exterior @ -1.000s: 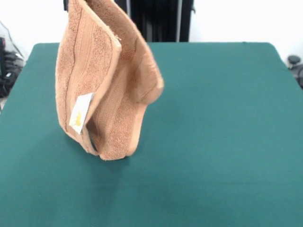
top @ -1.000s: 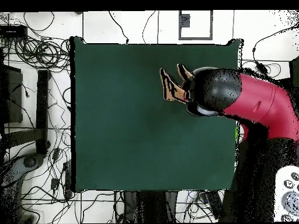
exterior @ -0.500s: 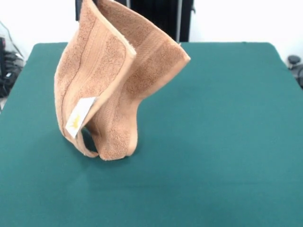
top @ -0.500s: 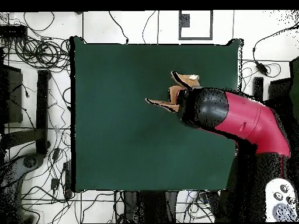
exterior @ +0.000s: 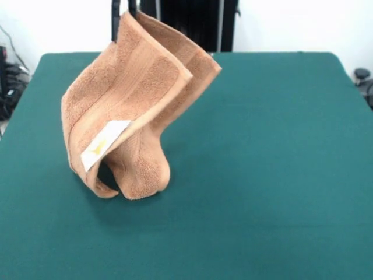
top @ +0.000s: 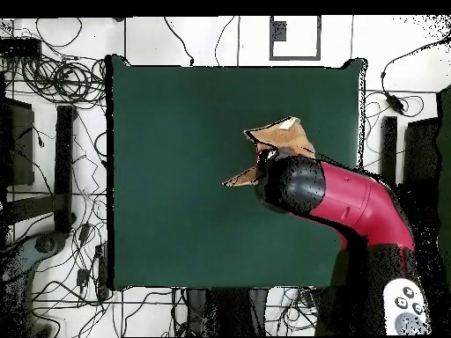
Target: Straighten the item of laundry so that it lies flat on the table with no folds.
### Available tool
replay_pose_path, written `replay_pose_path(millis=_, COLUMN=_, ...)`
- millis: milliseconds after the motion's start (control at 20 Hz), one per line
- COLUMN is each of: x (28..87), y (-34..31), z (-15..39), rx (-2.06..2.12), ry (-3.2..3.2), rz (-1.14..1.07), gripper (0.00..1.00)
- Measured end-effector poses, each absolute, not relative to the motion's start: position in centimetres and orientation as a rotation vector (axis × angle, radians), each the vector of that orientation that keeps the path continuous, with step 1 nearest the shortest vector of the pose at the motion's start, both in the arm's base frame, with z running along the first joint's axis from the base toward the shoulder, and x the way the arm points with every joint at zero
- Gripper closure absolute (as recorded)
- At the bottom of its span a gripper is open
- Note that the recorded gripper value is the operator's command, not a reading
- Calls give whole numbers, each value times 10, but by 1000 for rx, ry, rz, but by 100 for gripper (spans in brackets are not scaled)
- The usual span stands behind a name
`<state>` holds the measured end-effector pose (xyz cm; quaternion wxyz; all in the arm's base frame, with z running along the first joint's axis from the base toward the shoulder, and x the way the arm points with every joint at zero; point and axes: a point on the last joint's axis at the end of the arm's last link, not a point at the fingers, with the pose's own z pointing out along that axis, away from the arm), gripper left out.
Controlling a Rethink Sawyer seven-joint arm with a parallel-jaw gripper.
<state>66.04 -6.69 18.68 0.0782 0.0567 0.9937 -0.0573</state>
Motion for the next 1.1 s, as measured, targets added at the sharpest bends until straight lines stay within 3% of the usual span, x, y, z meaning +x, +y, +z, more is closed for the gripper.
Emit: replay_pose_path(millis=1100, x=575, y=-80, z=136, rx=298, ry=2877, rz=-52, gripper=100)
